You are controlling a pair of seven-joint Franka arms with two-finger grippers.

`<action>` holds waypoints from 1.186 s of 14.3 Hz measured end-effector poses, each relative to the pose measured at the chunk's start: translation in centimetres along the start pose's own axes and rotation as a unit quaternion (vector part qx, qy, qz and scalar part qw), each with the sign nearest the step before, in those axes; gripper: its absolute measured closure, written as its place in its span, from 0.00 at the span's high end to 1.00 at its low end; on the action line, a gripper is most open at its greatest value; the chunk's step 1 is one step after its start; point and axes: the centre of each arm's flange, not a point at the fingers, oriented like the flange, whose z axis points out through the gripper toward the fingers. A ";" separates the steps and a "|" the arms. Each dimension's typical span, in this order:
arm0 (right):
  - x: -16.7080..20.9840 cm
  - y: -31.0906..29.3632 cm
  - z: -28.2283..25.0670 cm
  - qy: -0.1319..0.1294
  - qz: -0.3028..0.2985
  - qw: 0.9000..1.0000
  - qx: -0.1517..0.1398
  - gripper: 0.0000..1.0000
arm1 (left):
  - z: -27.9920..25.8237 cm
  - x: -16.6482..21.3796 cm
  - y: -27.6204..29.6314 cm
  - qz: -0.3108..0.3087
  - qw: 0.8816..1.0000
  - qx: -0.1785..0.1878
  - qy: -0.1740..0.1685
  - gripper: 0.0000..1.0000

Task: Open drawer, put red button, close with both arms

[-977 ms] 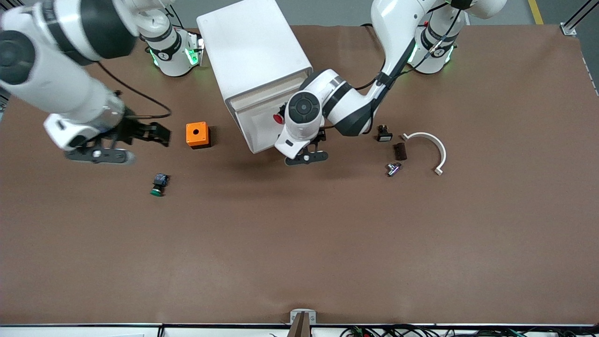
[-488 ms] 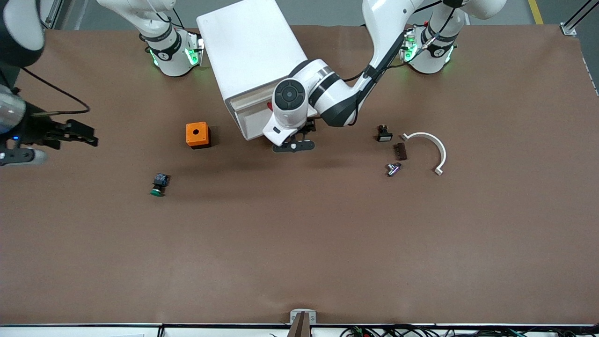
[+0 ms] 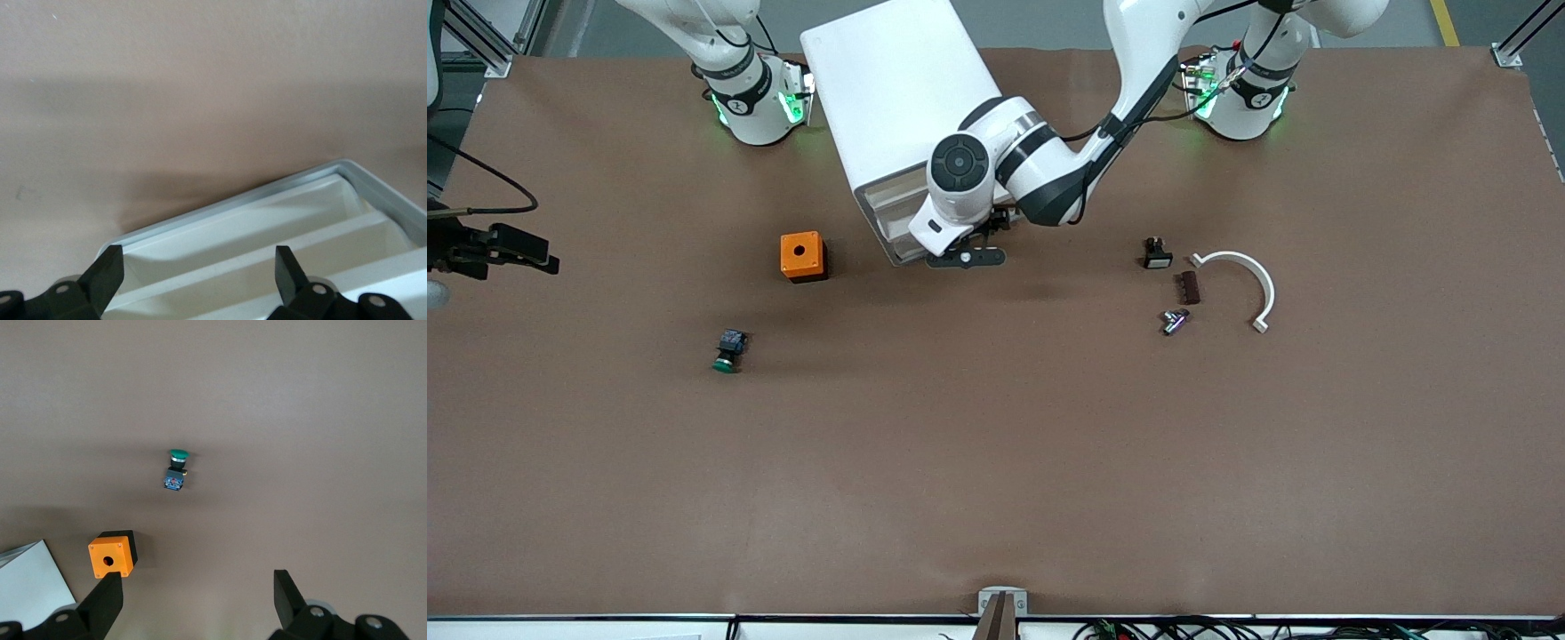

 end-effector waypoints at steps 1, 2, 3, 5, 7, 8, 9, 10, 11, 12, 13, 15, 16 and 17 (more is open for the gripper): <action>0.0 0.1 0.0 0.000 0.007 1.000 0.000 1.00 | 0.4 -0.4 0.3 0.003 1.000 0.002 -0.002 1.00; -0.1 0.2 0.0 -0.002 0.019 1.000 0.000 1.00 | 0.8 -0.8 0.6 0.005 1.000 0.003 -0.006 1.00; -0.1 0.1 0.0 -0.004 0.030 1.000 0.001 1.00 | 1.2 -1.2 0.8 0.004 1.000 0.001 -0.013 1.00; -0.1 0.2 -0.6 0.001 0.040 0.999 0.000 1.00 | 1.5 -1.5 1.0 -0.001 1.000 -0.006 -0.025 1.00; -0.3 0.1 -2.2 0.011 0.043 0.999 -0.001 1.00 | 1.6 -1.3 0.9 -0.006 0.999 -0.009 -0.031 1.00; -0.5 -0.1 -3.2 0.013 0.042 0.999 -0.001 1.00 | 1.6 -1.3 0.9 -0.008 0.999 -0.010 -0.032 1.00; -0.7 -0.4 -4.0 0.011 0.041 0.999 0.000 1.00 | 1.6 -1.2 0.8 -0.009 0.999 -0.011 -0.033 1.00; -0.9 -0.8 -4.5 0.008 0.039 0.999 0.001 1.00 | 1.5 -0.9 0.7 -0.014 0.999 -0.013 -0.033 1.00; -0.9 -1.0 -4.6 0.006 0.038 0.999 0.001 1.00 | 1.1 0.0 0.2 -0.022 0.999 -0.016 -0.031 1.00; -1.0 -1.1 -4.5 0.004 0.038 0.999 0.001 1.00 | 0.4 1.4 -0.6 -0.033 0.999 -0.022 -0.028 1.00; -1.0 -1.1 -4.6 0.002 0.038 0.999 0.001 1.00 | -0.5 3.4 -1.8 -0.049 0.998 -0.029 -0.024 1.00; -1.6 -1.1 -4.8 -0.007 0.039 0.999 0.002 1.00 | -2.7 7.4 -4.7 -0.079 0.996 -0.047 -0.016 1.00; -2.0 -1.2 -5.0 -0.012 0.039 0.999 0.003 1.00 | -4.0 9.1 -6.1 -0.094 0.994 -0.057 -0.010 1.00; -2.4 -1.3 -5.4 -0.013 0.039 0.999 0.002 1.00 | -5.4 10.8 -7.7 -0.108 0.992 -0.065 -0.002 1.00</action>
